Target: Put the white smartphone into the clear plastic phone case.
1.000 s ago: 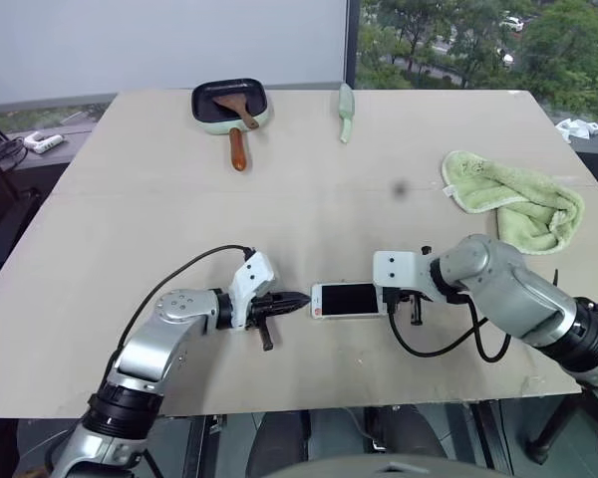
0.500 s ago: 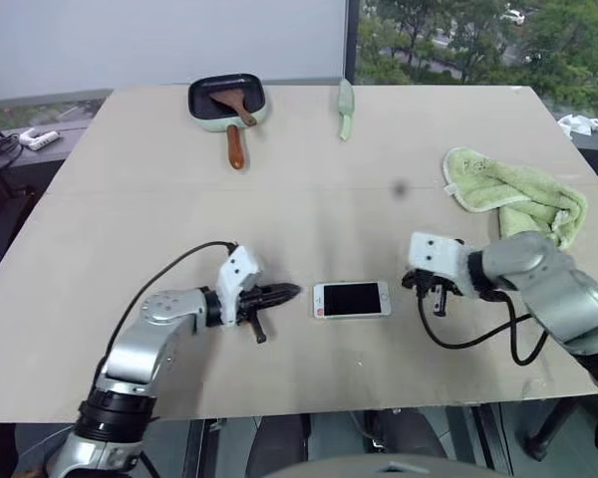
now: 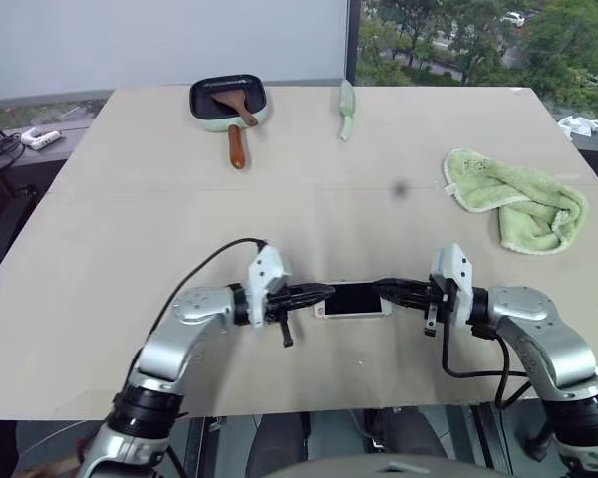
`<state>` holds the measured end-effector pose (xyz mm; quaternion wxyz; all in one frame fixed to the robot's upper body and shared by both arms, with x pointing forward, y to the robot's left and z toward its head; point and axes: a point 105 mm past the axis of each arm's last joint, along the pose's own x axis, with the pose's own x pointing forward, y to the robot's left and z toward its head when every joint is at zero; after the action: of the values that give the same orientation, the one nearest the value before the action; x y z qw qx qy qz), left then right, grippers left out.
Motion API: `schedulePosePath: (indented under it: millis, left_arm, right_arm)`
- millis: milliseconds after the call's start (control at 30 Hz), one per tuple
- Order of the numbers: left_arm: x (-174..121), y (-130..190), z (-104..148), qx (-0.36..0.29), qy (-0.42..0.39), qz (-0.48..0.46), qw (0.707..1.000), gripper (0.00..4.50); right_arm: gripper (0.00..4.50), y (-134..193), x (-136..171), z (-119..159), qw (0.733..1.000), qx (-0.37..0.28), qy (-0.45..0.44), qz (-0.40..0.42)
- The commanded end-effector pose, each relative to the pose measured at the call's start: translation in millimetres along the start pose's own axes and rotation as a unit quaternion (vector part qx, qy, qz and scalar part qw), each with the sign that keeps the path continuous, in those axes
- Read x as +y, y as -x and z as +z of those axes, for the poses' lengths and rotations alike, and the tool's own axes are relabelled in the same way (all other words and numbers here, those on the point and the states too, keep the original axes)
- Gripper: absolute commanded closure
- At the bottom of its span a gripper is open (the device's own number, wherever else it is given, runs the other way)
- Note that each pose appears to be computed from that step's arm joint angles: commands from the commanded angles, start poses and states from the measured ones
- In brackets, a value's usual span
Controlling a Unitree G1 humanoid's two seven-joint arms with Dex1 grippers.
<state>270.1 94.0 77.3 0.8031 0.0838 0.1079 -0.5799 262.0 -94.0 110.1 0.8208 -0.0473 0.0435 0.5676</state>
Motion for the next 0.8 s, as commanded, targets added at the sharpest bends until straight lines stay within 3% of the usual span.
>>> schedulePosePath:
  millis: [33,200,333,467,800]
  left_arm:
    - [3,-1,-6,0.021,-0.025,-0.003,0.999,4.5]
    - [6,-3,-10,0.025,-0.026,-0.002,0.999,4.5]
    - [8,-3,-9,0.02,-0.007,0.008,1.0,4.5]
    - [7,-1,-9,0.023,-0.009,0.007,1.0,4.5]
    - [0,-3,-10,0.025,-0.005,0.003,1.0,4.5]
  right_arm:
    - [4.47,6,-7,4,0.999,-0.035,0.008,-0.015]
    - [4.47,5,-18,-14,0.999,-0.035,-0.014,-0.037]
    - [4.47,3,-19,-36,0.999,0.006,-0.025,-0.037]
    - [4.47,4,-13,-66,0.995,0.086,-0.038,-0.027]
    - [4.47,1,7,-91,0.975,0.194,-0.111,0.011]
